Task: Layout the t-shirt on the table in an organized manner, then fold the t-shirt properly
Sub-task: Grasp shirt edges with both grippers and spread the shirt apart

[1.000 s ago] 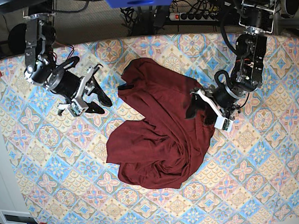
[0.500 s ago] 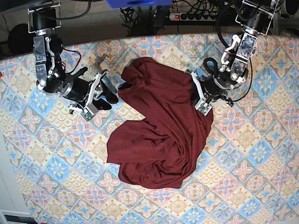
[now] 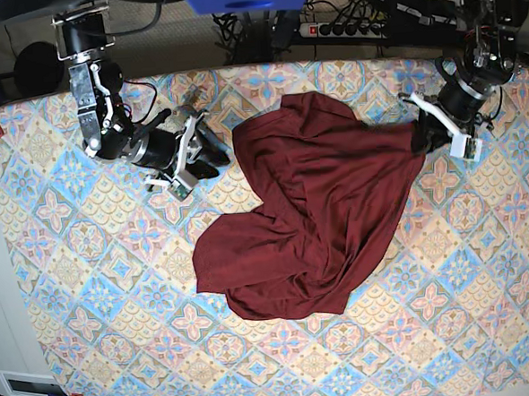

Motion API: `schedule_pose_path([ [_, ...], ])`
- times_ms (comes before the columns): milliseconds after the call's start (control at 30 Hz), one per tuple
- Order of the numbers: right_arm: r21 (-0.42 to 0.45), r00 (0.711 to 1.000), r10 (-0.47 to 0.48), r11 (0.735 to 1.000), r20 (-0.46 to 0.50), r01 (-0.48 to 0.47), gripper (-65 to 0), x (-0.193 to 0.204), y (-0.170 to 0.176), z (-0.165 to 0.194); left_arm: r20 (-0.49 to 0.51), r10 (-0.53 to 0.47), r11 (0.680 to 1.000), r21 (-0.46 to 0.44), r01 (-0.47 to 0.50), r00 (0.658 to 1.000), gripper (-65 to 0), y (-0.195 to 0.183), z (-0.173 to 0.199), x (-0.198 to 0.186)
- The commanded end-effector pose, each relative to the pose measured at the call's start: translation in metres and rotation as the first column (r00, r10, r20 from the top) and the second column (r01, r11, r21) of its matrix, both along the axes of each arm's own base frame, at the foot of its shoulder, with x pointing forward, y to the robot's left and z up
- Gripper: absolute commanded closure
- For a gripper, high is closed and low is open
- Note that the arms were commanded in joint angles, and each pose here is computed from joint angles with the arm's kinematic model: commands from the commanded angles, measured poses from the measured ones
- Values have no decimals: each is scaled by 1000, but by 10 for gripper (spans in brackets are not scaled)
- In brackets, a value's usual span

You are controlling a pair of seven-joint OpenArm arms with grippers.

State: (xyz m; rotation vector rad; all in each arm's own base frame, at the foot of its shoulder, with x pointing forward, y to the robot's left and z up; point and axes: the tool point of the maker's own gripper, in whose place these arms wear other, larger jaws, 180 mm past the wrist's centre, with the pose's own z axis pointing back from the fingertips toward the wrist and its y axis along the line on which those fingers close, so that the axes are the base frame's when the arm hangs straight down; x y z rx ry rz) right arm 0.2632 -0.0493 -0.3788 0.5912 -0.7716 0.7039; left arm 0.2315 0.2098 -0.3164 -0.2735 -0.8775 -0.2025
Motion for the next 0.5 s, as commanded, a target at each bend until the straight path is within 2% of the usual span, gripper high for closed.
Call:
schedule_pose_path([
  [0,37,999,7,999,44,-8,-178,7,4,15,52,-10,1000,4,9,999,0,4,15,5],
  [133,40,999,36,999,34,-37,-178,1,13,12,-15,12,999,36,-11,1000,0,18,0,-14],
  [233,19,998,59,998,22,-60,-198,-2,24,4,-29,19,997,77,-17,999,0,26,-4,-20],
  [367,-107,991,111,989,80,-103,-255,11,31,-1,-32,26,996,84,-24,999,0,25,-8,-22],
  [467,-137,983,157,980,93,-143,-272,7,51,-4,-32,37,996,87,-34,999,0,24,-11,-24],
])
